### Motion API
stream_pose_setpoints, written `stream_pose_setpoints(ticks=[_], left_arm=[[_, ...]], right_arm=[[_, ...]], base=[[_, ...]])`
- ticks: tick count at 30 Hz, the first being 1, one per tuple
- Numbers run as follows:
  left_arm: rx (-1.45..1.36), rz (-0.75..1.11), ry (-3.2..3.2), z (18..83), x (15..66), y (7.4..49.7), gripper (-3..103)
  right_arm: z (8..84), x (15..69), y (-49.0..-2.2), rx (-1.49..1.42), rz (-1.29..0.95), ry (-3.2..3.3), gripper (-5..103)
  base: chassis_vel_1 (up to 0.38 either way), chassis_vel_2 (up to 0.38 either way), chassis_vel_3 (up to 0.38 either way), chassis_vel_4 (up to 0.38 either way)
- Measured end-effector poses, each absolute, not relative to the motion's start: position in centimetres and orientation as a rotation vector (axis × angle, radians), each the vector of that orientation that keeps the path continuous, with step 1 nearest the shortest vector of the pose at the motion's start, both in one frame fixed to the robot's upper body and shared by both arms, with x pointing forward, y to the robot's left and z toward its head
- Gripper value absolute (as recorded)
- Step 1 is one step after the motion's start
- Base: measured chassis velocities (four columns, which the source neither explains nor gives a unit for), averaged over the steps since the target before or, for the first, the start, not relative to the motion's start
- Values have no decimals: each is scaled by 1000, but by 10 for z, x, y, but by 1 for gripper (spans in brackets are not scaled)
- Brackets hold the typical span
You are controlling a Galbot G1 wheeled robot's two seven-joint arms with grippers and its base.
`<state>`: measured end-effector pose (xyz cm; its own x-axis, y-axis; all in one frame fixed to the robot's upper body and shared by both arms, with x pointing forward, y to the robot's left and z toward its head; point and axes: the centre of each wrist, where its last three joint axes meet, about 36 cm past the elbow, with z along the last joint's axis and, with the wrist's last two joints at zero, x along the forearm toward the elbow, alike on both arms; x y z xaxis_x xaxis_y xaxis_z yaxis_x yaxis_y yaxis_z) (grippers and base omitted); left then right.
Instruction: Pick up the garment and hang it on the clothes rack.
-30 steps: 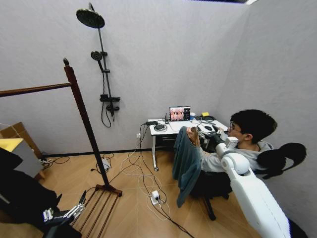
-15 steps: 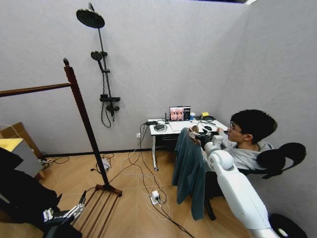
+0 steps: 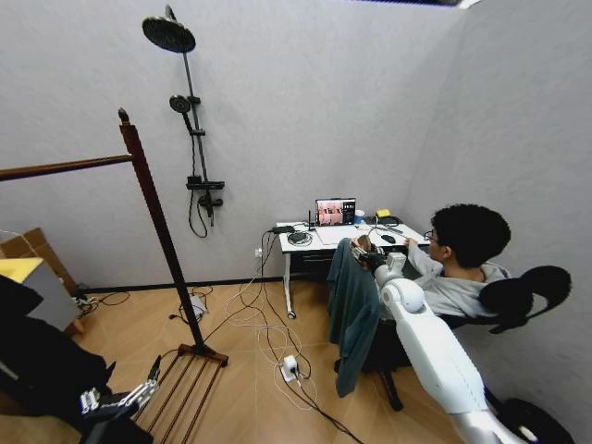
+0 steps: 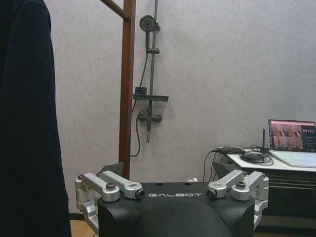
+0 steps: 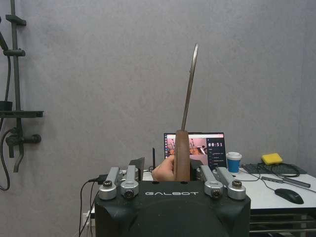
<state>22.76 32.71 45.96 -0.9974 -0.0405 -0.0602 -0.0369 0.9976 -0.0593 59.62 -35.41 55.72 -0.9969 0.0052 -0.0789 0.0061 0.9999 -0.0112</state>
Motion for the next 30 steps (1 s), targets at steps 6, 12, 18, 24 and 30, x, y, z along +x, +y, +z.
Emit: stream_pose_setpoints(ticks=[6,12,18,24,30], left_arm=[[-60,-90,3078,460,228,327,100],[-60,-90,3078,460,228,327,100],[-60,-90,3078,460,228,327,100],[-60,-90,3078,460,228,327,100],[-60,-90,3078,460,228,327,100]], right_arm=[[558,598,-357,5,-37,3062,22],[558,598,-357,5,-41,3060,10],[558,592,-354,0,-36,3053,10],[569,576,-344,-48,-10,3014,10],[601,539,-324,-225,-10,2912,10]], base=[[0,0,0,0],[0,0,0,0],[0,0,0,0],[0,0,0,0],[0,0,0,0]])
